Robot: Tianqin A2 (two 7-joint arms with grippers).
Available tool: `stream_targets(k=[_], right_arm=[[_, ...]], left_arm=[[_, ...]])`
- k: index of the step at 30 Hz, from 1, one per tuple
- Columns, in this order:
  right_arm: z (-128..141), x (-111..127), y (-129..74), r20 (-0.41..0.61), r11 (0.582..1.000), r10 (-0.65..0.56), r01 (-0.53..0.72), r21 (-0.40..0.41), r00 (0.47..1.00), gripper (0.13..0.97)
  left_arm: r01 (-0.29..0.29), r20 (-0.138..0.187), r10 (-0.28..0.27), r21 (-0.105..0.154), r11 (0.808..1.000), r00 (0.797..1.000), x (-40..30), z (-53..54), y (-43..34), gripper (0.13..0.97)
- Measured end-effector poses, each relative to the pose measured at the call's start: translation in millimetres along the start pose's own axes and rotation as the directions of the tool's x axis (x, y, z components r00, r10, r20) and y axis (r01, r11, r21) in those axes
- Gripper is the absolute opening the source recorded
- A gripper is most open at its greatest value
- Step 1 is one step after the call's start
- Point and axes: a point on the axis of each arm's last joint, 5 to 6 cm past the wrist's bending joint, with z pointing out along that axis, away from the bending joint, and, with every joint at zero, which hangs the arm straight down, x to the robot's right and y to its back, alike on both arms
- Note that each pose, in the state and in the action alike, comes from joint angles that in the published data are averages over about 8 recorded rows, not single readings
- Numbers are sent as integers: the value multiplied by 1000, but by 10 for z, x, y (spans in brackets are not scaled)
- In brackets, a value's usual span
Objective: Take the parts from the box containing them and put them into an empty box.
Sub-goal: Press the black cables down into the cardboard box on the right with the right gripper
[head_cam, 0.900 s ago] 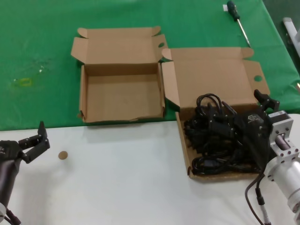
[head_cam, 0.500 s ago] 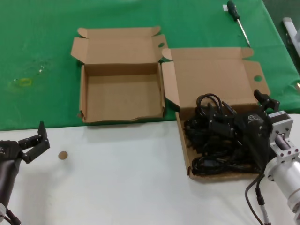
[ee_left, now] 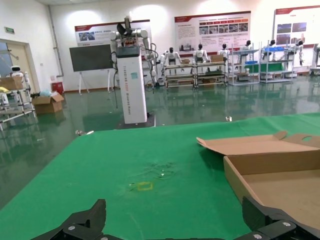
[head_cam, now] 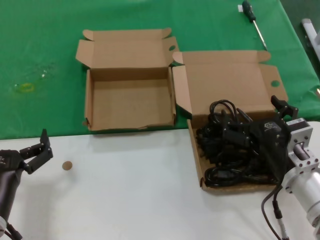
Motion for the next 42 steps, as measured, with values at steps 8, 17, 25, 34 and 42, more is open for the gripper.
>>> stream_targets(k=[8, 17, 25, 34, 42], right_arm=[[-3, -9, -8, 3, 1000, 3, -3, 1, 1000, 966], [-22, 13, -67, 29, 1000, 4, -4, -1, 1000, 966], [-8, 254, -276, 130, 1000, 7, -4, -24, 991, 966], [-8, 680, -503, 324, 983, -95, 141, -120, 941, 966], [0, 1078, -764, 494, 898, -293, 414, -152, 818, 966]], left_arm=[[0, 0, 0, 0, 1000, 1000, 0, 0, 0, 921], [0, 0, 0, 0, 1000, 1000, 0, 0, 0, 805], [0, 0, 0, 0, 1000, 1000, 0, 0, 0, 711], [0, 0, 0, 0, 1000, 1000, 0, 0, 0, 506], [0, 0, 0, 0, 1000, 1000, 0, 0, 0, 340]])
